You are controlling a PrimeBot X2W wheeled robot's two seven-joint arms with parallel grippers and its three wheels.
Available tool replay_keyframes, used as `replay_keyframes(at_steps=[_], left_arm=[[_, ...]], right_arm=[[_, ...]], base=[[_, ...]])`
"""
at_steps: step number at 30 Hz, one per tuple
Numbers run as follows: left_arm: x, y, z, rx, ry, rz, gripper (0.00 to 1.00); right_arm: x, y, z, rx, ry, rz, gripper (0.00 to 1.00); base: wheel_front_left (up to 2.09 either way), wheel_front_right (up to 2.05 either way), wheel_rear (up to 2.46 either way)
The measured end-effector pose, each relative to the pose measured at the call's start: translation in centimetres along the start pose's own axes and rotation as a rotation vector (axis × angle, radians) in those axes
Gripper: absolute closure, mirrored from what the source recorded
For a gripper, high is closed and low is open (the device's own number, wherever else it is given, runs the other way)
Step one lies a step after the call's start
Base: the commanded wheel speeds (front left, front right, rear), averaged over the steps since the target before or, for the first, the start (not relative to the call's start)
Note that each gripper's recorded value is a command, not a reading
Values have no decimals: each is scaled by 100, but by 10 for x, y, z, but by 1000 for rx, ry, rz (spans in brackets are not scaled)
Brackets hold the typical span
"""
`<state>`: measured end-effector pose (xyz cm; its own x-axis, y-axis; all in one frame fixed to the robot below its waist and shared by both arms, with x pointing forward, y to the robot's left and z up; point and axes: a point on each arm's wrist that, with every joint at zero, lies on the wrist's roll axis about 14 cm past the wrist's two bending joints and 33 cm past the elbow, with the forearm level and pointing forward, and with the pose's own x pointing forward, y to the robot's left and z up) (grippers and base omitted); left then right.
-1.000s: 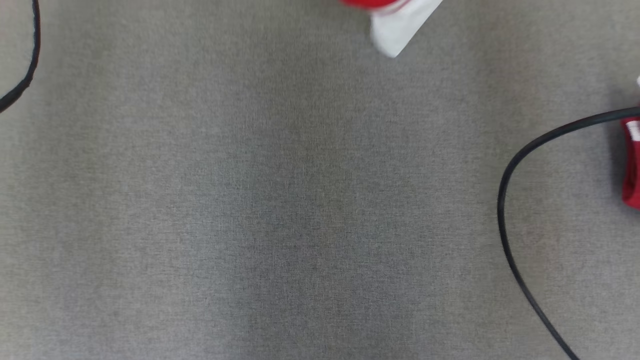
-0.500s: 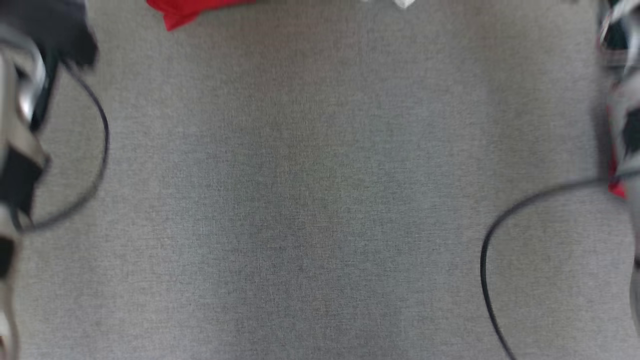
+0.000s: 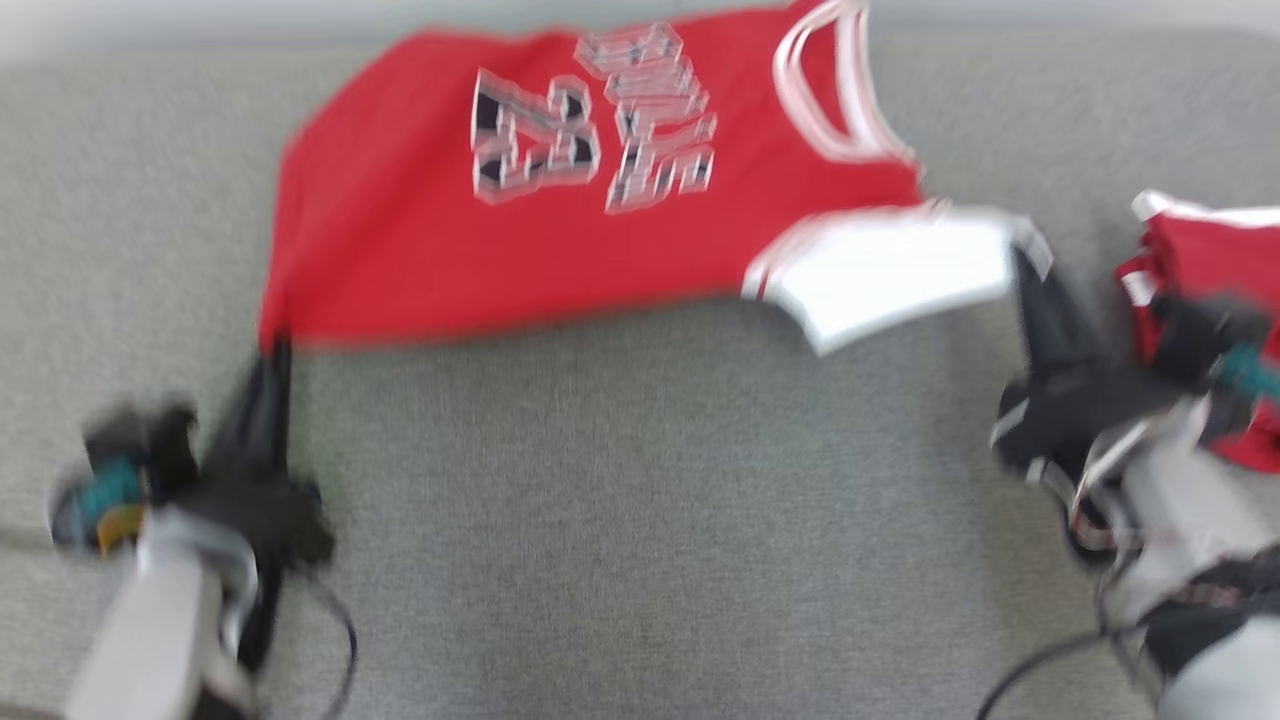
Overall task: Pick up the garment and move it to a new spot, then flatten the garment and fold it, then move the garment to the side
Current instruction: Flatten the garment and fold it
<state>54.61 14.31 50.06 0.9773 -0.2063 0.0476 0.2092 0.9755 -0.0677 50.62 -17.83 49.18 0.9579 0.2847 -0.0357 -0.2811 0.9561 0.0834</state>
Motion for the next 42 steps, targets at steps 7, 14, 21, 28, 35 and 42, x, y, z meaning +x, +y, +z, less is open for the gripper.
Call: replay_keyframes(at_steps=[7, 14, 21, 28, 35, 42], left_arm=[[-73, -1, -37, -93, 113, 80, 100], [-124, -7, -47, -109, 159, 110, 100], [-159, -6, -52, -117, 177, 143, 100], [-196, -5, -79, -133, 253, 178, 100], [-203, -3, -82, -138, 256, 191, 100], [-148, -14, -19, -104, 57, 113, 100]], right_arm=[[-64, 9, -28, 66, 80, -35, 100], [-125, 19, -56, 129, 144, -80, 100], [-171, 32, -88, 190, 223, -102, 100], [-200, 30, -110, 219, 283, -136, 100], [-194, 31, -106, 216, 272, -128, 100], [-132, 37, -38, 136, 67, -45, 100]], base=[[0, 0, 0], [0, 0, 0], [0, 0, 0], [0, 0, 0], [0, 0, 0], [0, 0, 0]])
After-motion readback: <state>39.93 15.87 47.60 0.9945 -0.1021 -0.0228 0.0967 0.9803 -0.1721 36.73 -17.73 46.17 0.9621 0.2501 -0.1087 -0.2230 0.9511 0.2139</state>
